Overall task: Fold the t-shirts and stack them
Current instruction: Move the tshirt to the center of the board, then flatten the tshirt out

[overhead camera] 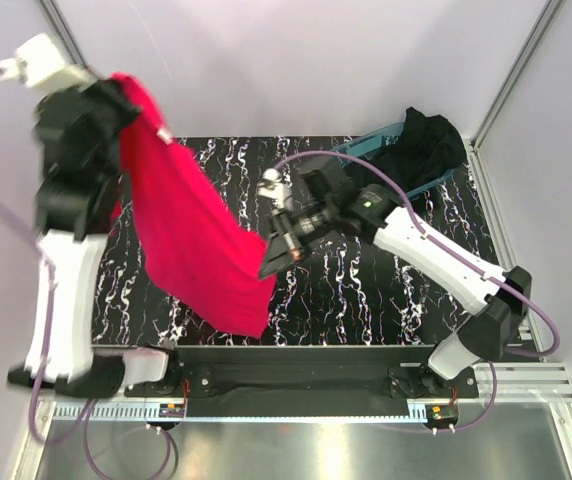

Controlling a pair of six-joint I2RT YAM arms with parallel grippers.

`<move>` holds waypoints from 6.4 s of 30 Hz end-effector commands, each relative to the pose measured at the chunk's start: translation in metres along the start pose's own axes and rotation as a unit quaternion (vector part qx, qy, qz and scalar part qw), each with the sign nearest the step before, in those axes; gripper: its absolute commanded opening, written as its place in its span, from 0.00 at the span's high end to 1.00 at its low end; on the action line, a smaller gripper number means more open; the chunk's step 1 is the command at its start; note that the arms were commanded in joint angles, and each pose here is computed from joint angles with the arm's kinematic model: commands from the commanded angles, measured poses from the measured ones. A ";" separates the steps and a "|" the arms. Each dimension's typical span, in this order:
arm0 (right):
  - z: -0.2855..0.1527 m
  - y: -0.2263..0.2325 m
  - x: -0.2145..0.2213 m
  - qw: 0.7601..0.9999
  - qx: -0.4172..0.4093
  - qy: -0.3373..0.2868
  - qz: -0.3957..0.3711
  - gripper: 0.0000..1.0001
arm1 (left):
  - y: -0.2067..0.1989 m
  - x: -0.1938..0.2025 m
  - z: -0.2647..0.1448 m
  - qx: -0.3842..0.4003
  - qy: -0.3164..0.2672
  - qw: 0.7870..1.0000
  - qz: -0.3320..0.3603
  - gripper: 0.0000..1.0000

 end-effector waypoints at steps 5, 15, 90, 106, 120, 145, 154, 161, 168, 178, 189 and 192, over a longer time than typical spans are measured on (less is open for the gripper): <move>-0.067 -0.090 0.027 0.976 0.105 -0.095 0.164 0.93 | -0.047 0.169 0.114 0.124 0.220 0.968 0.014 1.00; -0.078 -0.165 0.084 0.924 0.277 -0.040 0.260 0.97 | -0.069 0.319 0.147 0.169 0.323 0.930 0.042 1.00; -0.071 -0.407 0.017 0.853 0.472 -0.005 0.223 0.46 | 0.218 0.339 -0.083 -0.232 0.479 0.846 0.037 0.38; -0.030 -0.411 0.038 0.853 0.484 0.067 0.184 0.82 | 0.291 0.391 -0.089 -0.424 0.503 0.753 0.011 0.37; -0.148 -0.282 0.066 0.757 0.631 0.140 0.094 1.00 | 0.323 0.401 -0.025 -0.475 0.491 0.726 0.084 0.37; -0.100 -0.248 0.112 0.840 0.517 0.126 0.100 0.50 | 0.278 0.348 -0.212 -0.405 0.495 0.768 0.032 0.37; -0.094 -0.235 0.121 0.859 0.487 0.073 0.137 0.49 | 0.292 0.360 -0.207 -0.417 0.474 0.775 0.039 0.35; -0.103 -0.229 0.140 0.853 0.494 0.066 0.155 0.47 | 0.306 0.373 -0.225 -0.455 0.473 0.754 0.008 0.38; -0.114 -0.236 0.152 0.843 0.503 0.059 0.181 0.41 | 0.310 0.378 -0.220 -0.469 0.468 0.749 0.017 0.58; -0.080 -0.254 0.131 0.894 0.414 -0.003 0.171 0.39 | 0.298 0.367 -0.199 -0.436 0.450 0.778 0.036 1.00; -0.099 -0.291 0.136 0.849 0.500 0.063 0.160 0.83 | 0.267 0.325 -0.170 -0.386 0.411 0.824 0.057 1.00; -0.128 -0.276 0.127 0.820 0.548 0.066 0.151 0.95 | 0.246 0.305 -0.155 -0.348 0.394 0.849 0.057 1.00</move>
Point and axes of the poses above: each gripper's point midway between its finger pads, its own z axis out along the fingers, its own y axis along the line the jaws close on, x = y × z, the point moved 3 cm from there along -z, back along the fingers, and after that the axes turned 13 degrees about -z, right-handed, at the moved point
